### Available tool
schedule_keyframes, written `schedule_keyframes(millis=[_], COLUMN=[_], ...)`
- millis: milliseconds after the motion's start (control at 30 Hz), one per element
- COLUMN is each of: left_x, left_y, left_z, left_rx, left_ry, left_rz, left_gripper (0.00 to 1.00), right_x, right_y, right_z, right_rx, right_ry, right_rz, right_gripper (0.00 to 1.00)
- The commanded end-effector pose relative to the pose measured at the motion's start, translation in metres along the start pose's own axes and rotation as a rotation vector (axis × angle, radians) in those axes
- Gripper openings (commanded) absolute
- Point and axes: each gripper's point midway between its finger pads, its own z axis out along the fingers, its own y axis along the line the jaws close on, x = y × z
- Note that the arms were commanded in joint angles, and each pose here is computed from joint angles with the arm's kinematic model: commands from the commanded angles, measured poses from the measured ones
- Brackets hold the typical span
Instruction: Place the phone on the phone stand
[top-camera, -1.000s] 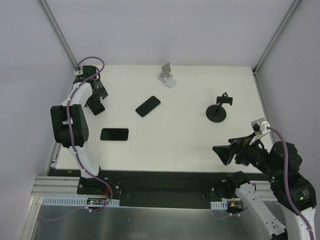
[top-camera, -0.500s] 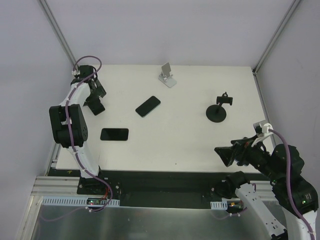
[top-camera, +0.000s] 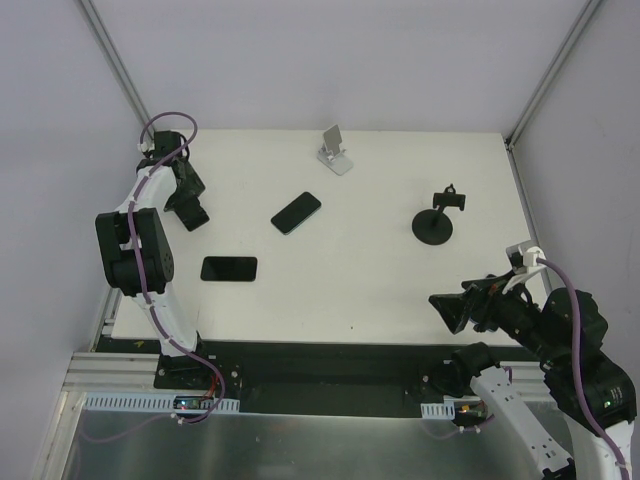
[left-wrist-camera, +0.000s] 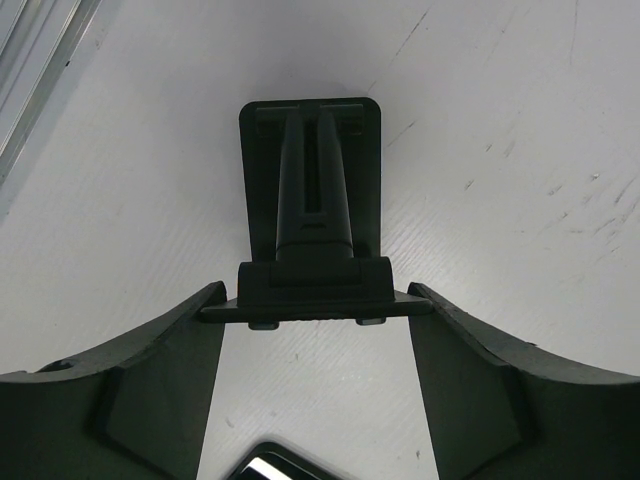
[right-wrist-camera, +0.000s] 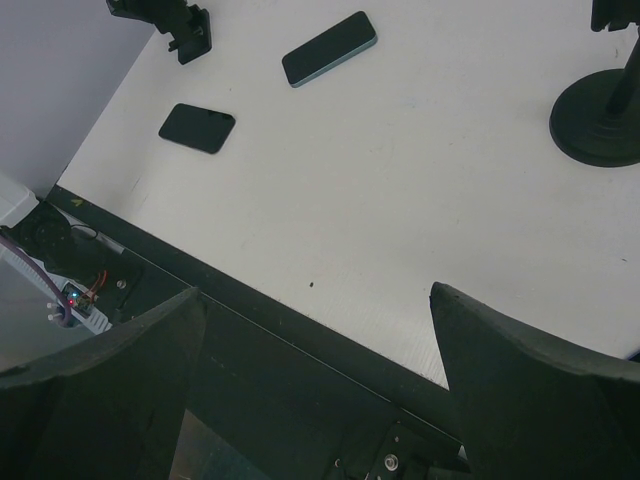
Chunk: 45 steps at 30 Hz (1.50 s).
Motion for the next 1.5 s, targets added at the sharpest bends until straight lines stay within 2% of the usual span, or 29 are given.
schedule_keyframes(millis=[0, 33, 133, 167, 233, 267, 333, 567, 667, 767, 933, 1233, 1467], left_x=[-0.008, -0.010, -0.021, -0.033, -0.033, -0.048, -0.048, -0.091, -0.093, -0.097, -0.090, -0.099, -0.094], left_y=[0.008, 0.008, 0.005, 0.001, 0.002, -0.005, -0.005, -0.018, -0.016, -0.023, -0.007, 0.007, 0.000], left_z=[0.002, 0.002, 0.002, -0.001, 0.006, 0.002, 0.011, 0.021, 0.025, 0.031, 0.031, 0.019, 0.030], left_rx=[-0.049, -0.054, -0.059, -0.052, -0.070, -0.059, -0.088, -0.123, -0.189, -0.170, -0.268, -0.336, -0.311], left_ry=[-0.029, -0.037, -0.056, -0.077, -0.046, -0.069, -0.032, -0.067, -0.035, -0.020, -0.036, -0.103, -0.066], left_rz=[-0.051, -0.074, -0.115, -0.136, -0.174, -0.193, -0.226, -0.372, -0.449, -0.521, -0.624, -0.676, -0.723], left_gripper=[0.43, 0.37, 0.33, 0.25, 0.13, 0.00, 0.00, 0.00, 0.00, 0.00, 0.00, 0.00, 0.00], right_x=[-0.002, -0.003, -0.002, -0.002, -0.003, -0.003, -0.004, -0.004, -0.001, -0.001, -0.002, 0.002, 0.001], right_y=[0.000, -0.001, -0.003, -0.003, -0.006, -0.006, -0.008, -0.016, -0.020, -0.021, -0.023, -0.023, -0.025], right_z=[0.001, 0.001, 0.003, 0.004, 0.005, 0.006, 0.006, 0.011, 0.016, 0.020, 0.021, 0.023, 0.022], right_rx=[-0.004, 0.001, 0.011, 0.015, 0.027, 0.032, 0.040, 0.081, 0.097, 0.102, 0.111, 0.111, 0.122], right_ry=[-0.008, -0.008, -0.002, 0.001, 0.003, 0.009, 0.010, 0.025, 0.041, 0.053, 0.051, 0.061, 0.054], right_rz=[-0.009, -0.010, -0.008, -0.007, -0.008, -0.006, -0.029, -0.029, -0.022, -0.013, -0.010, -0.002, -0.004], right_gripper=[0.96, 0.96, 0.96, 0.96, 0.96, 0.96, 0.96, 0.96, 0.96, 0.96, 0.96, 0.96, 0.96])
